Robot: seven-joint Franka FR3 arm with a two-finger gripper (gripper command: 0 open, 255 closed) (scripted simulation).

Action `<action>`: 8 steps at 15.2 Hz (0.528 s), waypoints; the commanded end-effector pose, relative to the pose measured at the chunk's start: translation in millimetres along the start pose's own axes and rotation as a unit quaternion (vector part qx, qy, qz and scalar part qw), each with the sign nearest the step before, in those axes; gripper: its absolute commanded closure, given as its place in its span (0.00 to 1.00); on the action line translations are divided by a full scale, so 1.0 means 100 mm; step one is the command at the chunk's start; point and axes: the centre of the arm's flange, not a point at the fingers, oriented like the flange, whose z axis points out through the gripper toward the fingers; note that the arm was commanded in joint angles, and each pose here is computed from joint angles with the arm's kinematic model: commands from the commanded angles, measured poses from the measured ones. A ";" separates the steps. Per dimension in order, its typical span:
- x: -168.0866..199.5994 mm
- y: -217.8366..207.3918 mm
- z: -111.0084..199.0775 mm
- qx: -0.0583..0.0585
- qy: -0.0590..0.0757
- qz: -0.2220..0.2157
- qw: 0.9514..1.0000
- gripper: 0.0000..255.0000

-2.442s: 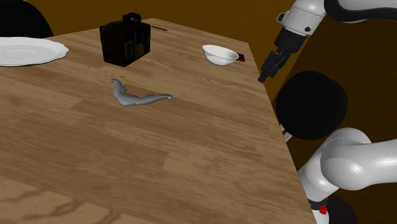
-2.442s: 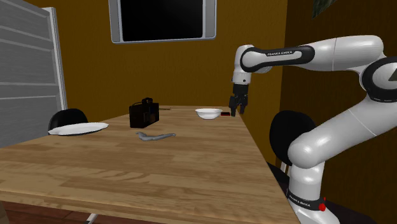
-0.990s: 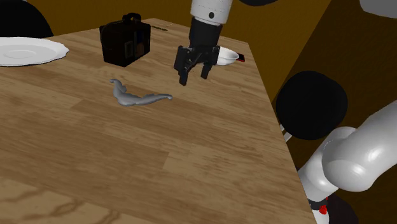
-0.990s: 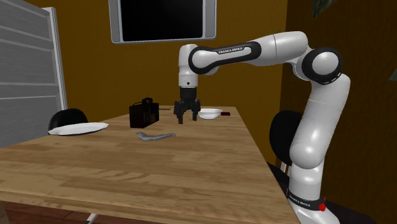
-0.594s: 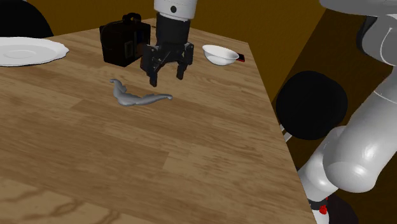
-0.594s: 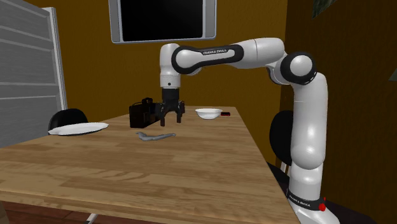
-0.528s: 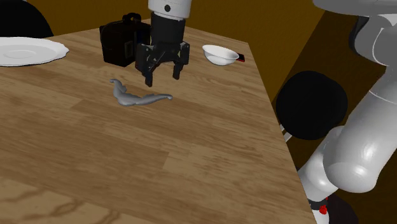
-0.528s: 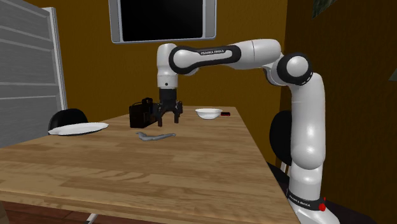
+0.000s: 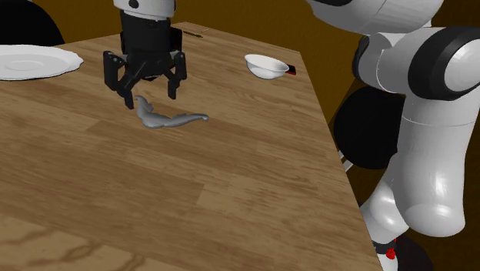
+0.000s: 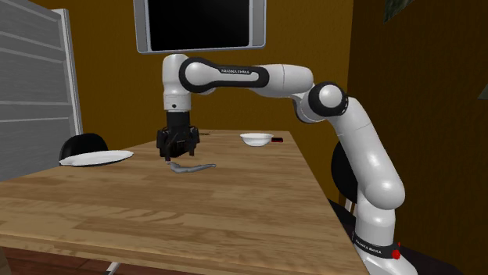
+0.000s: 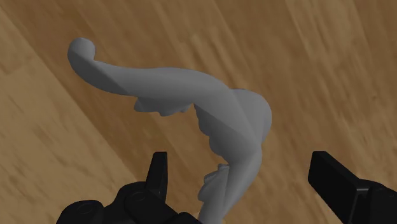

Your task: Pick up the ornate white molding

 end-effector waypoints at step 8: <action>0.01 -0.03 0.38 0.000 0.000 0.001 1.000 0.00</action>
